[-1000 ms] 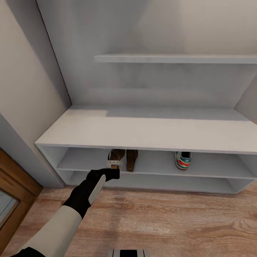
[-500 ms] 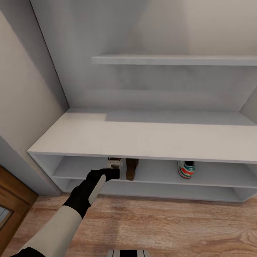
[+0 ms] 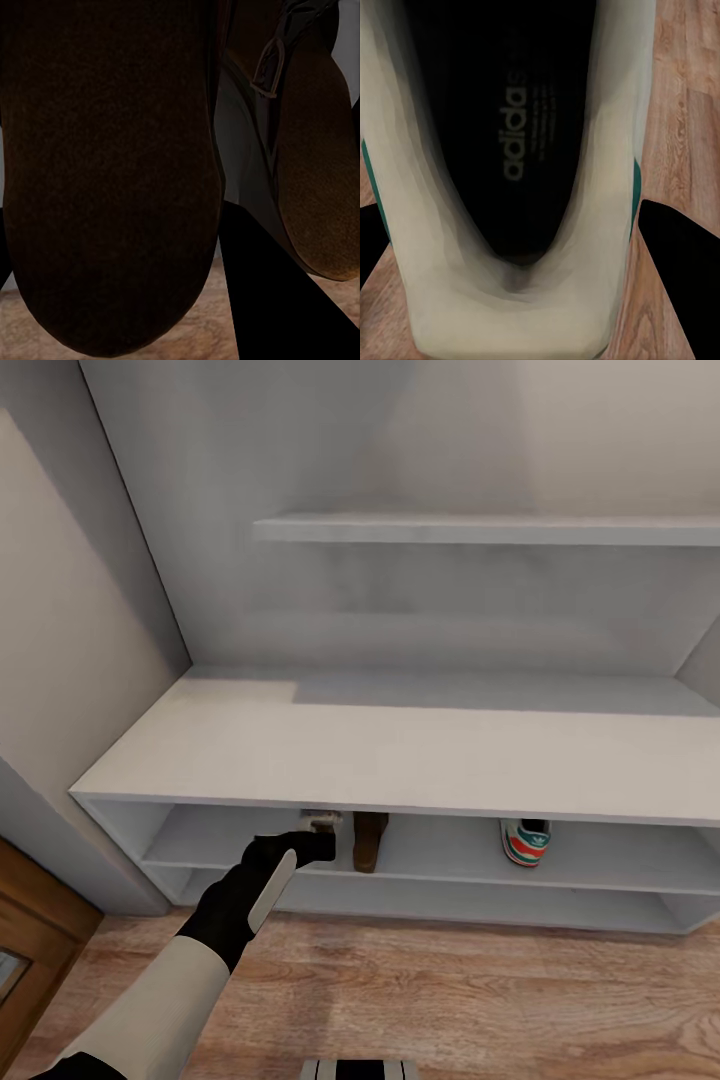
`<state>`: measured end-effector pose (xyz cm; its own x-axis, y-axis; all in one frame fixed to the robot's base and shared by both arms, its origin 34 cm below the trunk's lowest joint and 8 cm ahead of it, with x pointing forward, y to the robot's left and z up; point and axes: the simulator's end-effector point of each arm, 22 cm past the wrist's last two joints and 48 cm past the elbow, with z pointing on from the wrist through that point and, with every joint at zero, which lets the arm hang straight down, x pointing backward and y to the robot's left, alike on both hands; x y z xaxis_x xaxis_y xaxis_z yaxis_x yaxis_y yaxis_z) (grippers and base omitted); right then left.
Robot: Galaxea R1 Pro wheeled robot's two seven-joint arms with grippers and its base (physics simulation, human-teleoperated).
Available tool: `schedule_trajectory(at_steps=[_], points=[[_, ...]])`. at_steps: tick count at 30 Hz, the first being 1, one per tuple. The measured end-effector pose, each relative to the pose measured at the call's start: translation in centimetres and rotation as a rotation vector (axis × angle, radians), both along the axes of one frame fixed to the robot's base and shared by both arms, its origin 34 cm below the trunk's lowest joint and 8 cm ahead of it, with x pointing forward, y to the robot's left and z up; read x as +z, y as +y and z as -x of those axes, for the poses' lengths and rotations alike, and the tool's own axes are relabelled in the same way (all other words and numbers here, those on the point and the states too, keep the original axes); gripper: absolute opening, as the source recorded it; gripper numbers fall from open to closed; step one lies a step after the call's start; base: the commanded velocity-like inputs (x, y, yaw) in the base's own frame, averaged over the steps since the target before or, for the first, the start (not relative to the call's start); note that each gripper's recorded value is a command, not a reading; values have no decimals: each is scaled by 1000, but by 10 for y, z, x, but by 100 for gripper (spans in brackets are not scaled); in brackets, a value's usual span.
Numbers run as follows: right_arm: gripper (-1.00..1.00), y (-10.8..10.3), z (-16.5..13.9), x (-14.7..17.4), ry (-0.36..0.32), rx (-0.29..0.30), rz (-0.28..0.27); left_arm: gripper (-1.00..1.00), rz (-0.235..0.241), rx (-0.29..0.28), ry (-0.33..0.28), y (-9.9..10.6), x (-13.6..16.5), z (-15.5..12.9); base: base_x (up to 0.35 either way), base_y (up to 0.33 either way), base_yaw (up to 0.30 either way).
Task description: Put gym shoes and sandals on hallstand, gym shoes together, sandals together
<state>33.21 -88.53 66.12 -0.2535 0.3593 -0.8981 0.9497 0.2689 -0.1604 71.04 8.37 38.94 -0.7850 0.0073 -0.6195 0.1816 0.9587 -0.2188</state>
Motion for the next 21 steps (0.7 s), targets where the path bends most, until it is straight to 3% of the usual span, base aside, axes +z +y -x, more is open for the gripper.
schedule_trajectory(at_steps=[10, 11, 21], points=[[-100, 0, 0, 0, 0, 0, 0, -100, 0, 0, 0, 0, 0, 0, 0, 0, 0], [-100, 0, 0, 0, 0, 0, -1, 100, 0, 0, 0, 0, 0, 0, 0, 0, 0], [-100, 0, 0, 0, 1, 0, 0, 100, -7, -4, -2, 1, 0, 0, 0, 0, 0]])
